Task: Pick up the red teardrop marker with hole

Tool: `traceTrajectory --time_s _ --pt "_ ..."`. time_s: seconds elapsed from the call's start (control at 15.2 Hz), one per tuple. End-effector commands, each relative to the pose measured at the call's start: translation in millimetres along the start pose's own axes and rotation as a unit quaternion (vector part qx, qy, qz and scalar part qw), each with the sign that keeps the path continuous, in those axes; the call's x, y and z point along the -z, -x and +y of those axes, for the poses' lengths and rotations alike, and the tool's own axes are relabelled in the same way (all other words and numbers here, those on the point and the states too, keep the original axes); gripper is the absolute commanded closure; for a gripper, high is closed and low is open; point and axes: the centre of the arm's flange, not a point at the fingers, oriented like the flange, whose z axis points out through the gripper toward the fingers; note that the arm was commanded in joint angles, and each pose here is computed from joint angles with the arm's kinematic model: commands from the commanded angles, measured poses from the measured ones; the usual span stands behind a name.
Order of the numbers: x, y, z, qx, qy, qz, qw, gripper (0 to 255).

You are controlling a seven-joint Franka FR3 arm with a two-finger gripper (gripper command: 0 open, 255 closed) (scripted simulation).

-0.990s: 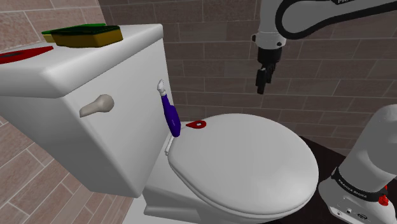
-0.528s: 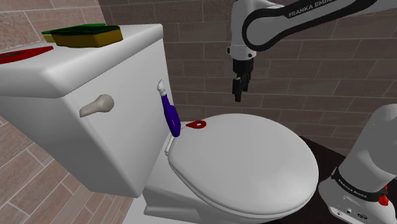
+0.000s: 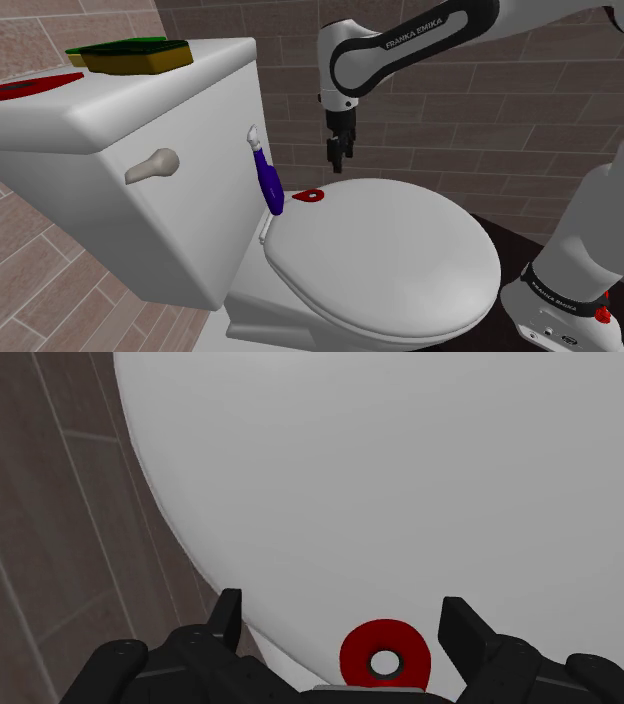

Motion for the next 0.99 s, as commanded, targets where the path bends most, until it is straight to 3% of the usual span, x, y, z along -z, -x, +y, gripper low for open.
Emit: traceTrajectory --time_s 0.0,0.46,0.92 --pt "-13 -24 -7 0.012 -0.008 -0.004 0.9999 0" --pt "-47 -103 -40 0.051 -0.035 -0.017 0.9979 0" --pt "-83 -106 -39 0.051 -0.035 -0.017 0.9979 0"
